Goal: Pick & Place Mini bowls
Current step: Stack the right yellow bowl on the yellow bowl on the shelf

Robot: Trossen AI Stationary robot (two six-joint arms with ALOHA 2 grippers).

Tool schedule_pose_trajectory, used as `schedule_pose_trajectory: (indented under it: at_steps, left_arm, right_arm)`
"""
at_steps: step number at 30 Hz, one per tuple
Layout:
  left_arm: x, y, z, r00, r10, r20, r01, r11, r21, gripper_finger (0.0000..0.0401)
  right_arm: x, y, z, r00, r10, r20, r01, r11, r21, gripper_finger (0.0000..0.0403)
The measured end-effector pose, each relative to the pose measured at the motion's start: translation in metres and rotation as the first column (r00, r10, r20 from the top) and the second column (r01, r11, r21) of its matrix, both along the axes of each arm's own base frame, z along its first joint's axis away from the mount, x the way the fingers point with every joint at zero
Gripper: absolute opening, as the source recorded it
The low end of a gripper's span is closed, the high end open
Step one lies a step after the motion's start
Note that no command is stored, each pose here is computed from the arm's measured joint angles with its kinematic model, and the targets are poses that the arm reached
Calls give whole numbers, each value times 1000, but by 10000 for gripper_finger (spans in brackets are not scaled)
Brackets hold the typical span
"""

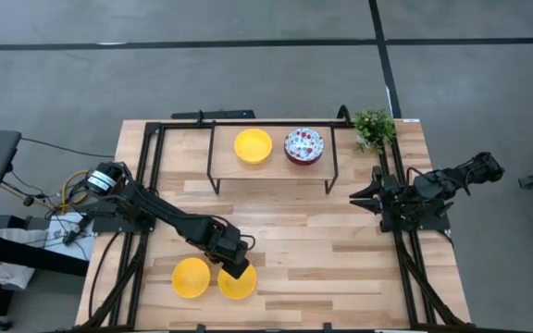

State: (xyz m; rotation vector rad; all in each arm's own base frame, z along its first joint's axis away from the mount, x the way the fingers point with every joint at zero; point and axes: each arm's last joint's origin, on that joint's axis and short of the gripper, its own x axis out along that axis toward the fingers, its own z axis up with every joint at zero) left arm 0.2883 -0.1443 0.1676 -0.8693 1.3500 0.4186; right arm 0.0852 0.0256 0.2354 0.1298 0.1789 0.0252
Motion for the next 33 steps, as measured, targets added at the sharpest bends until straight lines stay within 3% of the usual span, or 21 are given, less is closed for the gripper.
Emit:
schedule_pose_trajectory:
  at_steps: [11, 15, 21, 28, 33]
  left_arm:
    - [4, -2, -17, 999, 2, -48, -1, 1000, 11, 130]
    - [3, -2, -14, 999, 3, -40, -3, 1000, 8, 94]
    - [0, 0, 2, 1000, 10, 14, -10, 1000, -6, 11]
    - [-3, 9, 28, 996, 32, 86, -28, 998, -47, 5]
    - [-10, 27, 63, 978, 83, 191, -64, 992, -106, 4]
  right_arm:
    - [0, 0, 0, 1000, 2, 0, -2, 1000, 0, 61]
    - [0, 0, 0, 1000, 3, -1, -3, 1000, 0, 61]
    - [0, 0, 0, 1000, 3, 0, -3, 1000, 0, 61]
    - [0, 0, 0, 1000, 3, -1, -3, 1000, 0, 61]
    - [0, 0, 0, 1000, 4, 0, -4, 1000, 0, 61]
